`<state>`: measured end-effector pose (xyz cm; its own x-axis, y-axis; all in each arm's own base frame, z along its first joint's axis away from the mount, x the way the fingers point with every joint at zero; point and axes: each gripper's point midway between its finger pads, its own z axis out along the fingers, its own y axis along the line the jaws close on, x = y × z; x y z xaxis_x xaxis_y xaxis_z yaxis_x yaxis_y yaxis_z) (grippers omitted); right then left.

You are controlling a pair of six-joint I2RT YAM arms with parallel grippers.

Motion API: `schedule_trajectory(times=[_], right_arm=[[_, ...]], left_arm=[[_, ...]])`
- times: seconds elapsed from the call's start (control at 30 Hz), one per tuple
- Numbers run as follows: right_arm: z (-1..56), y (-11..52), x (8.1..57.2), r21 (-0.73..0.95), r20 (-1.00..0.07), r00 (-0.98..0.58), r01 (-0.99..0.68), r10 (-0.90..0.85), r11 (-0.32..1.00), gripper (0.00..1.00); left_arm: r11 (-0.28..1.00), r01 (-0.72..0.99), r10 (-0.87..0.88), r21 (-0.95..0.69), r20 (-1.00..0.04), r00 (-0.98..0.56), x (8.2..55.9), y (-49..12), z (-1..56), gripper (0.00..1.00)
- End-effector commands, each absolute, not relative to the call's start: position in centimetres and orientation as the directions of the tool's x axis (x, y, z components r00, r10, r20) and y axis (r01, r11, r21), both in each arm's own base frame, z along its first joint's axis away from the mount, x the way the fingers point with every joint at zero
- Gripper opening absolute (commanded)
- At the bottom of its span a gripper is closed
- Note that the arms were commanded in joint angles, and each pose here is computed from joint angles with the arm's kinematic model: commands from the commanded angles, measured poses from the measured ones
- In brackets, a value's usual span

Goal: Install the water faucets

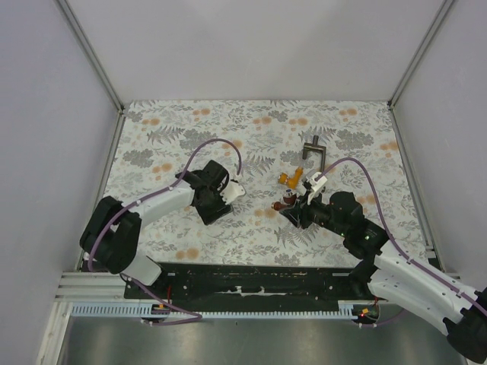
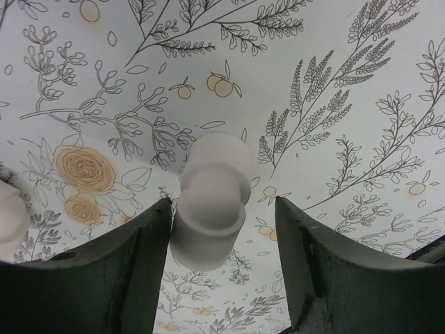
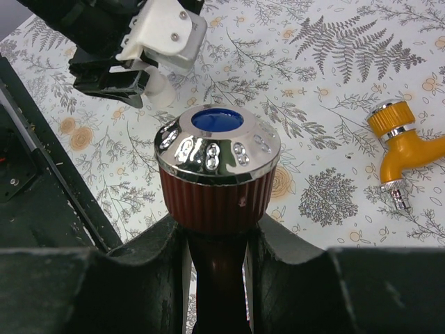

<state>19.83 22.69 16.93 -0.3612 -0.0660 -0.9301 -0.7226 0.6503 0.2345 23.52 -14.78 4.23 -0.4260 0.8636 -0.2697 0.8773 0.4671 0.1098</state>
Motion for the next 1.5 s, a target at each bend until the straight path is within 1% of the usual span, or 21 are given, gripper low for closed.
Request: schedule_trajectory(times=[0.0, 0.1, 0.13, 0.2, 0.27, 0.3, 0.33, 0.37, 0.4, 0.43, 0.5, 0.57, 0.67, 0.73, 0.77, 0.9, 1.0, 1.17, 1.27, 1.3, 1.47], right_arm=[[20.4, 23.1, 20.2, 0.235, -0.951, -0.308, -0.737, -0.005, 0.633, 0.0], [20.4, 23.2, 20.2, 0.242, -0.95, -0.313, -0.734, 0.0, 0.634, 0.0], [20.5, 23.2, 20.1, 0.244, -0.949, -0.314, -0.736, 0.001, 0.632, 0.0], [20.6, 23.1, 20.2, 0.246, -0.95, -0.314, -0.733, 0.006, 0.635, 0.0], [20.5, 23.1, 20.2, 0.244, -0.949, -0.315, -0.73, 0.002, 0.638, 0.0], [20.6, 23.1, 20.2, 0.242, -0.95, -0.312, -0.731, 0.003, 0.639, 0.0], [20.6, 23.1, 20.3, 0.242, -0.95, -0.311, -0.73, 0.004, 0.64, 0.0], [20.6, 23.1, 20.3, 0.24, -0.95, -0.311, -0.73, 0.002, 0.64, 0.0], [20.6, 23.1, 20.3, 0.24, -0.951, -0.31, -0.729, 0.003, 0.641, 0.0], [20.6, 23.0, 20.4, 0.24, -0.95, -0.312, -0.727, 0.002, 0.644, 0.0], [20.6, 23.2, 20.4, 0.244, -0.948, -0.317, -0.728, 0.001, 0.641, 0.0], [20.9, 23.4, 20.3, 0.244, -0.949, -0.315, -0.739, -0.001, 0.629, 0.0], [21.4, 24.0, 20.1, 0.235, -0.953, -0.304, -0.764, -0.014, 0.601, 0.0], [22.2, 24.3, 19.9, 0.226, -0.957, -0.288, -0.784, -0.017, 0.578, 0.0], [22.1, 24.4, 19.7, 0.221, -0.955, -0.293, -0.793, -0.038, 0.568, 0.0], [24.8, 25.6, 18.8, 0.184, -0.971, -0.233, -0.86, -0.045, 0.476, 0.0], [27.2, 26.3, 18.1, 0.162, -0.98, -0.193, -0.896, -0.035, 0.413, 0.0], [29.6, 27.5, 17.6, 0.167, -0.982, -0.187, -0.936, -0.035, 0.31, 0.0], [31.4, 27.6, 18.0, 0.16, -0.986, -0.167, -0.951, -0.004, 0.264, 0.0], [32.4, 27.5, 18.4, 0.139, -0.99, -0.137, -0.956, 0.027, 0.258, 0.0], [36.3, 26.4, 19.8, 0.101, -0.99, -0.081, -0.979, 0.119, 0.179, 0.0]], left_arm=[[0.416, 0.905, 0.889, 0.089, -0.25, -0.384, 23.6, -15.1, 3.3, 0.66], [0.412, 0.907, 0.895, 0.087, -0.226, -0.385, 23.6, -14.9, 2.6, 0.65], [0.414, 0.907, 0.895, 0.084, -0.221, -0.388, 23.6, -14.8, 2.4, 0.6], [0.417, 0.907, 0.892, 0.068, -0.225, -0.393, 23.4, -15.0, 2.4, 0.55], [0.423, 0.904, 0.887, 0.057, -0.229, -0.401, 23.3, -15.2, 2.5, 0.41], [0.427, 0.903, 0.885, 0.055, -0.231, -0.405, 23.3, -15.3, 2.5, 0.31], [0.434, 0.899, 0.881, 0.055, -0.234, -0.411, 23.3, -15.3, 2.7, 0.24], [0.432, 0.9, 0.881, 0.055, -0.239, -0.408, 23.3, -15.4, 2.8, 0.24], [0.437, 0.898, 0.877, 0.054, -0.244, -0.413, 23.3, -15.5, 2.9, 0.16], [0.443, 0.895, 0.873, 0.057, -0.255, -0.416, 23.4, -15.6, 3.2, 0.02], [0.452, 0.891, 0.857, 0.038, -0.294, -0.422, 23.4, -16.4, 4.0, 0.02], [0.474, 0.881, 0.822, 0.017, -0.366, -0.435, 23.6, -17.6, 5.5, 0.02], [0.535, 0.845, 0.726, -0.005, -0.509, -0.463, 24.4, -19.7, 8.7, 0.02], [0.607, 0.794, 0.616, -0.032, -0.612, -0.496, 25.2, -21.0, 11.5, 0.02], [0.618, 0.783, 0.56, -0.065, -0.663, -0.497, 25.2, -21.9, 13.1, 0.02], [0.546, 0.816, 0.362, -0.19, -0.825, -0.434, 24.1, -25.3, 19.4, 0.02], [0.504, 0.821, 0.19, -0.269, -0.892, -0.409, 23.7, -26.5, 24.5, 0.02], [0.429, 0.805, -0.089, -0.411, -0.905, -0.415, 23.0, -26.6, 30.6, 0.02], [0.364, 0.817, -0.166, -0.448, -0.894, -0.416, 22.5, -26.6, 32.8, 0.02], [0.341, 0.826, -0.18, -0.449, -0.893, -0.412, 22.5, -26.6, 33.5, 0.02], [0.156, 0.852, -0.282, -0.5, -0.849, -0.447, 21.7, -26.9, 37.0, 0.02]])
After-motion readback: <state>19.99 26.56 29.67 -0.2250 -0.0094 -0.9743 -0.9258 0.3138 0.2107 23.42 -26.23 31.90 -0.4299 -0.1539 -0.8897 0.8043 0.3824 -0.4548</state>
